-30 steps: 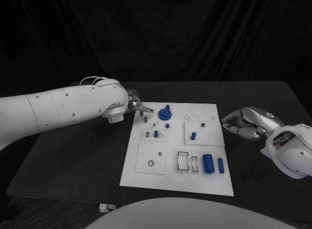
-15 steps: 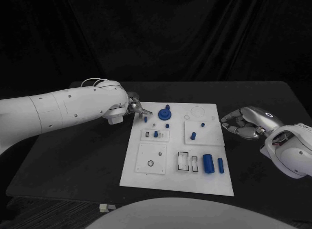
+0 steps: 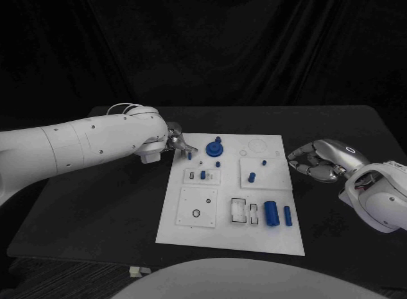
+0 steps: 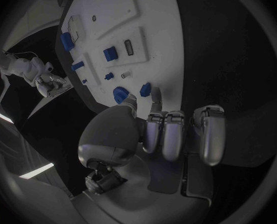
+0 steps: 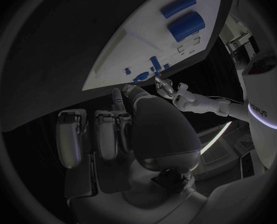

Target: Assemble the parts on the task board

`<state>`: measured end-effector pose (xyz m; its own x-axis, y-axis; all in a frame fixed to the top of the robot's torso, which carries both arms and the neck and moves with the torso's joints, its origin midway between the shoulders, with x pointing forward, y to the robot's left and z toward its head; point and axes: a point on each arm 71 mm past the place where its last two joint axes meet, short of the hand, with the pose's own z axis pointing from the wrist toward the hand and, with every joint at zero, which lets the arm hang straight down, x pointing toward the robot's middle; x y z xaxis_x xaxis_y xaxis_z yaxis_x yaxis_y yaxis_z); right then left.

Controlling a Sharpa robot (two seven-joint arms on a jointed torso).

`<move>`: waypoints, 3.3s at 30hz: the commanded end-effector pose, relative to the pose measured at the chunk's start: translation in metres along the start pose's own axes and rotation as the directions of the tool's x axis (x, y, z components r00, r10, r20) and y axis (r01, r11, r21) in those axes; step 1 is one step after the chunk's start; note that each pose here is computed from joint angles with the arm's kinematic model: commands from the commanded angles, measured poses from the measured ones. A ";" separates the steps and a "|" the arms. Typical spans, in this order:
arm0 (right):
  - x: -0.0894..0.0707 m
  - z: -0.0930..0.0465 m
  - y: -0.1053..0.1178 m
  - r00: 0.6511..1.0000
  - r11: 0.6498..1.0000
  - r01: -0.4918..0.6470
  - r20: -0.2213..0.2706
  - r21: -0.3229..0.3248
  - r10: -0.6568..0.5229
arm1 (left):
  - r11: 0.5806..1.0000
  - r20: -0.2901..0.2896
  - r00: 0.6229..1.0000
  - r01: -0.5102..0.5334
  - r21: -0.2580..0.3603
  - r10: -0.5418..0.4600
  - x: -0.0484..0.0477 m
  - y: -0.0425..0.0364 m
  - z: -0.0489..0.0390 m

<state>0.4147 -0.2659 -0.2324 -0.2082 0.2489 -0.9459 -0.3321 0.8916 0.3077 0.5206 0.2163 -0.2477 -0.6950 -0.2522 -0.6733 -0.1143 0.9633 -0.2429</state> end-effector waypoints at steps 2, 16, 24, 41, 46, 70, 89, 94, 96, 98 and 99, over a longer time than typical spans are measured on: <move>0.001 0.000 0.000 1.000 1.000 0.001 -0.007 0.005 -0.001 | 1.000 -0.019 1.000 -0.011 0.010 0.012 0.0027 -0.0020 0.0006; 0.002 0.000 0.000 1.000 1.000 0.002 -0.010 0.005 -0.002 | 1.000 -0.029 0.999 -0.017 0.020 0.017 0.0048 -0.0044 0.0016; 0.002 0.001 0.000 1.000 1.000 0.003 -0.011 0.005 -0.003 | 1.000 -0.030 0.999 -0.017 0.022 0.017 0.0048 -0.0037 0.0018; 0.003 0.002 0.000 1.000 1.000 0.004 -0.016 0.006 -0.004 | 0.999 -0.022 1.000 -0.010 0.034 0.010 0.0051 -0.0027 0.0002; 0.003 0.002 0.000 1.000 1.000 0.005 -0.018 0.007 -0.004 | 0.999 -0.016 1.000 -0.006 0.036 0.006 0.0047 -0.0021 -0.0002; 0.003 -0.001 -0.002 1.000 1.000 0.005 -0.025 0.017 -0.005 | 0.991 -0.055 0.991 0.121 0.062 -0.118 0.0176 0.0074 -0.0203; 0.002 -0.003 -0.003 1.000 1.000 0.003 -0.019 0.021 -0.003 | 0.987 -0.097 0.987 0.136 0.083 -0.128 0.0369 -0.0039 -0.0376; 0.003 -0.003 -0.003 1.000 1.000 0.003 -0.019 0.022 -0.003 | 0.987 -0.112 0.986 0.134 0.085 -0.124 0.0429 -0.0048 -0.0369; 0.003 -0.003 -0.003 1.000 1.000 0.003 -0.020 0.021 -0.003 | 0.987 -0.114 0.986 0.135 0.085 -0.125 0.0444 -0.0049 -0.0363; 0.003 -0.002 -0.003 1.000 1.000 0.003 -0.021 0.021 -0.003 | 0.987 -0.116 0.985 0.136 0.085 -0.125 0.0458 -0.0052 -0.0358; 0.003 -0.002 -0.003 1.000 1.000 0.003 -0.021 0.021 -0.003 | 0.987 -0.116 0.985 0.136 0.086 -0.126 0.0463 -0.0053 -0.0356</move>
<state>0.4133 -0.2681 -0.2350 -0.2257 0.2391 -0.9444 -0.3257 0.8951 0.3045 0.4643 0.2050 -0.2525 -0.7541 -0.3478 -0.5571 -0.1429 0.9148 -0.3777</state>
